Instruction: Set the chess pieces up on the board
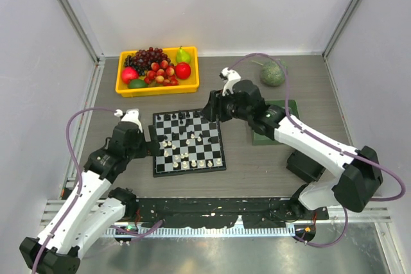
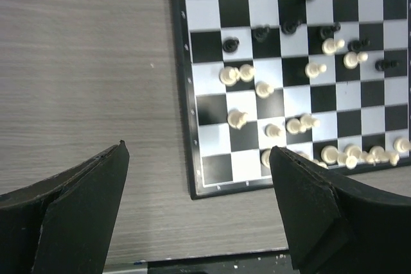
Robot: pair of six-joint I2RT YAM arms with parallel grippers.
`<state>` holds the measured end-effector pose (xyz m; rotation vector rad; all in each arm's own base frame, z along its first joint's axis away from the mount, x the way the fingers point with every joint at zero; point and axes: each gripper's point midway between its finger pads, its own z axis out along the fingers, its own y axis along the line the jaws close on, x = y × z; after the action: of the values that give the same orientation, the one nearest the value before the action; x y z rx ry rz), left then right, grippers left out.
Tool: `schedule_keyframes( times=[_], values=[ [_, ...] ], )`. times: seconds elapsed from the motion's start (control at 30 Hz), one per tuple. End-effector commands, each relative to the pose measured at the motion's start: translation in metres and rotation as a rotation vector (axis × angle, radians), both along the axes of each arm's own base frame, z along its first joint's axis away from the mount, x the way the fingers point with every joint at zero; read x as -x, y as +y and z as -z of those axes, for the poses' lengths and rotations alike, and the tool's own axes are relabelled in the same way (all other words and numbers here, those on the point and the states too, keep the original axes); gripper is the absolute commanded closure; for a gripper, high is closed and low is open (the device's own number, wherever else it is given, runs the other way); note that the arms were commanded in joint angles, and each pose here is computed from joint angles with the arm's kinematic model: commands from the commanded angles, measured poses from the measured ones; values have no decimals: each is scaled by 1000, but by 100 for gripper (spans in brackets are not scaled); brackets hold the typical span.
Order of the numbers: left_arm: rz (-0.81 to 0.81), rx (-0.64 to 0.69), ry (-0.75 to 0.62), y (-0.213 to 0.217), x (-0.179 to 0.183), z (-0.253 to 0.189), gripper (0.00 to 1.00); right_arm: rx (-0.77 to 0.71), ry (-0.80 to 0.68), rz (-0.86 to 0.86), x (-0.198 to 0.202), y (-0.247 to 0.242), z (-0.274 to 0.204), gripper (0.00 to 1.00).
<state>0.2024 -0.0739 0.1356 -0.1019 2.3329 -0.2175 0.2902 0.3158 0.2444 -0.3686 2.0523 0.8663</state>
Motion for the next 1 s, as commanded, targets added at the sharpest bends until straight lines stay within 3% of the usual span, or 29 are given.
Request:
schedule_keyframes(
  times=[0.0, 0.1, 0.23, 0.4, 0.53, 0.97],
  values=[
    [-66, -91, -167, 18, -29, -54, 0, 50, 71, -133, 26, 30, 31, 43],
    [-70, -110, -207, 19, -42, -73, 0, 187, 89, -141, 31, 40, 58, 43],
    [42, -40, -112, -7, -35, -51, 6, 255, 69, -138, 34, 49, 65, 44],
    [122, 108, -41, -36, -22, -9, 23, 246, 43, -38, 23, 38, 66, 44],
    [108, 133, 11, -39, -18, 18, 26, 220, 30, -12, 26, 30, 61, 44],
    [139, 167, 73, -60, -23, 30, 41, 223, 14, 2, 37, 7, 62, 44]
  ],
)
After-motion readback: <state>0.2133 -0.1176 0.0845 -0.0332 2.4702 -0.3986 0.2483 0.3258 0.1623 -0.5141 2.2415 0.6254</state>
